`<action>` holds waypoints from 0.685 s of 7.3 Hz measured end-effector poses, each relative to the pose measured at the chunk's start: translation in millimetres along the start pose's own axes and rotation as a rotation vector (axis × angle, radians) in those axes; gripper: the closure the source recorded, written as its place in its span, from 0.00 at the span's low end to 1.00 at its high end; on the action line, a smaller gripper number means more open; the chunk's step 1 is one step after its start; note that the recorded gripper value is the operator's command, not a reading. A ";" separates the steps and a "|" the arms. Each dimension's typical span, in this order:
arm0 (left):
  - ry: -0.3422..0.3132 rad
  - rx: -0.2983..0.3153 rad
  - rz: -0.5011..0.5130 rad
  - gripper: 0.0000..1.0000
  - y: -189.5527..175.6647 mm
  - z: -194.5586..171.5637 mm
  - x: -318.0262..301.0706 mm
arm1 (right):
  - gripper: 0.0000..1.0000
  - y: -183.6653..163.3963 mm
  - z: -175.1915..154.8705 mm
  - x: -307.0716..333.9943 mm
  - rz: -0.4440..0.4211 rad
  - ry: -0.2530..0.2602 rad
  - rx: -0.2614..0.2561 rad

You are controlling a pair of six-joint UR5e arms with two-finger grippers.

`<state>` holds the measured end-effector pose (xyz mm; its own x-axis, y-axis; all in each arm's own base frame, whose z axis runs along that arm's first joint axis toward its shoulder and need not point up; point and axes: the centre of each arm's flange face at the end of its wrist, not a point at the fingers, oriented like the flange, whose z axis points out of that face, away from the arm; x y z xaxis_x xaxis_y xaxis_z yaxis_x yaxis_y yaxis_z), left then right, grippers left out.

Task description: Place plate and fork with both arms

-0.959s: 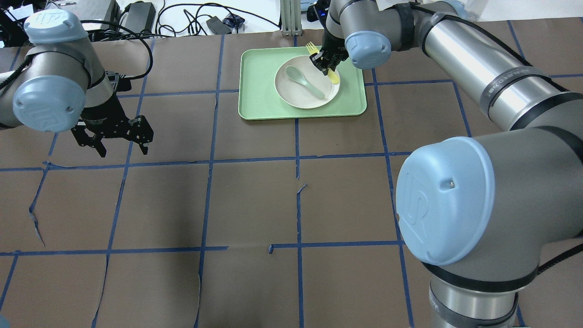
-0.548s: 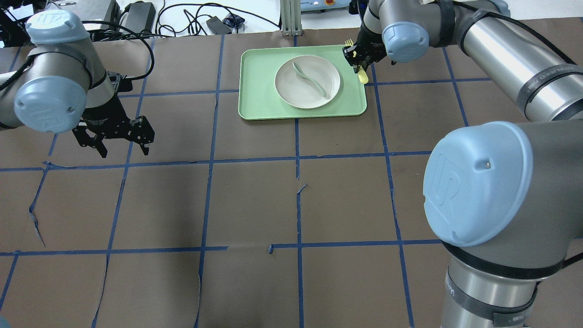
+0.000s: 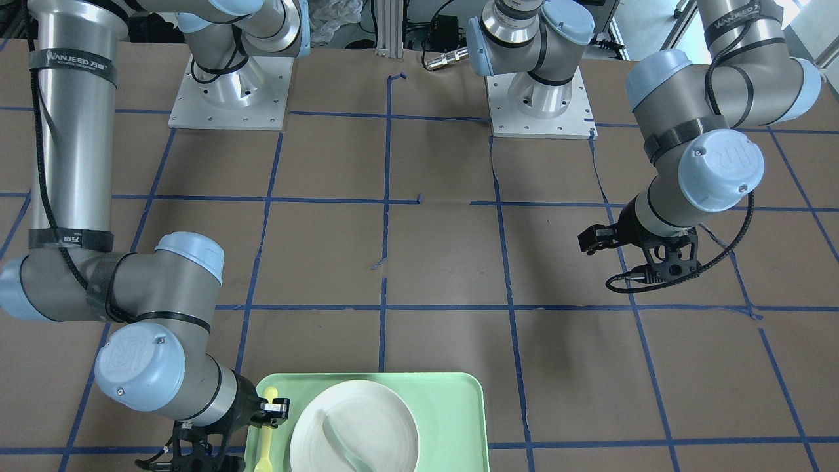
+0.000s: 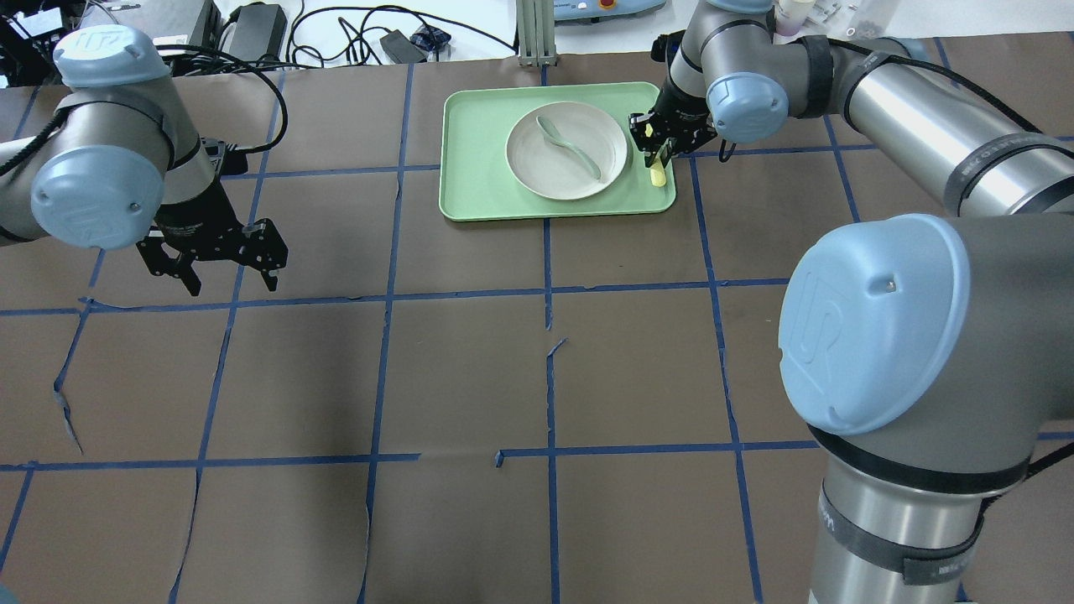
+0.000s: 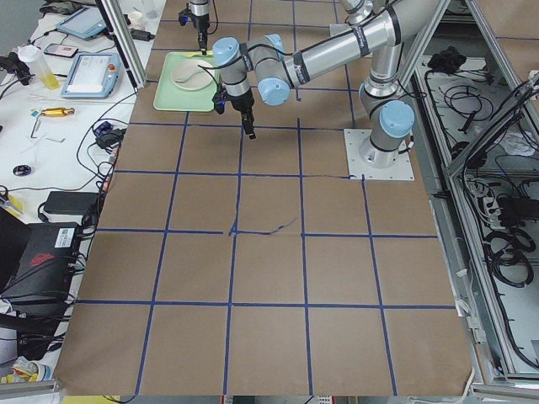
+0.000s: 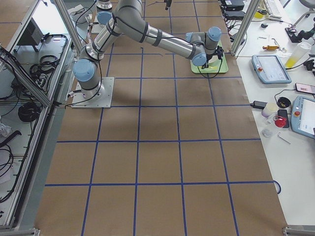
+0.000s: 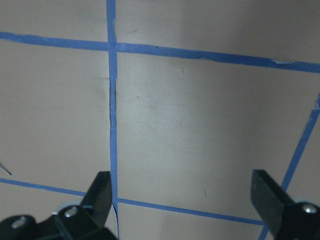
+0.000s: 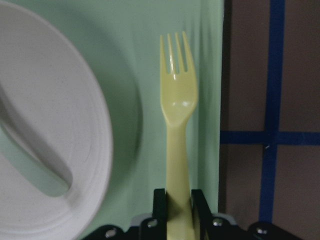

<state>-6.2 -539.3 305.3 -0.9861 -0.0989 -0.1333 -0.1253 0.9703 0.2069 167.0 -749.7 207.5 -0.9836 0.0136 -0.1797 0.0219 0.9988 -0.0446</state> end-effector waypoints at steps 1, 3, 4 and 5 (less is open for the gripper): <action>0.000 -0.002 -0.001 0.00 0.1 1.0 -0.5 | 0.65 -2.2 3.7 -0.4 0.003 -0.010 0.005; 0.001 -0.007 -0.001 0.00 0.9 3.6 -0.4 | 0.00 -12.0 10.4 0.3 -0.003 -0.012 0.024; 0.001 -0.010 -0.001 0.00 1.8 5.1 0.2 | 0.00 -14.6 7.0 0.3 -0.003 -0.007 0.031; 0.000 -0.009 -0.002 0.00 2.2 4.8 0.3 | 0.00 -13.5 -1.9 -0.1 0.000 0.000 0.027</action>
<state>-6.3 -536.1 301.1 -0.9859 -0.1009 -0.1338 -0.1282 0.9682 0.2150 166.4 -763.2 210.0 -0.9836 0.0135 -0.1800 0.0266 0.9971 -0.0707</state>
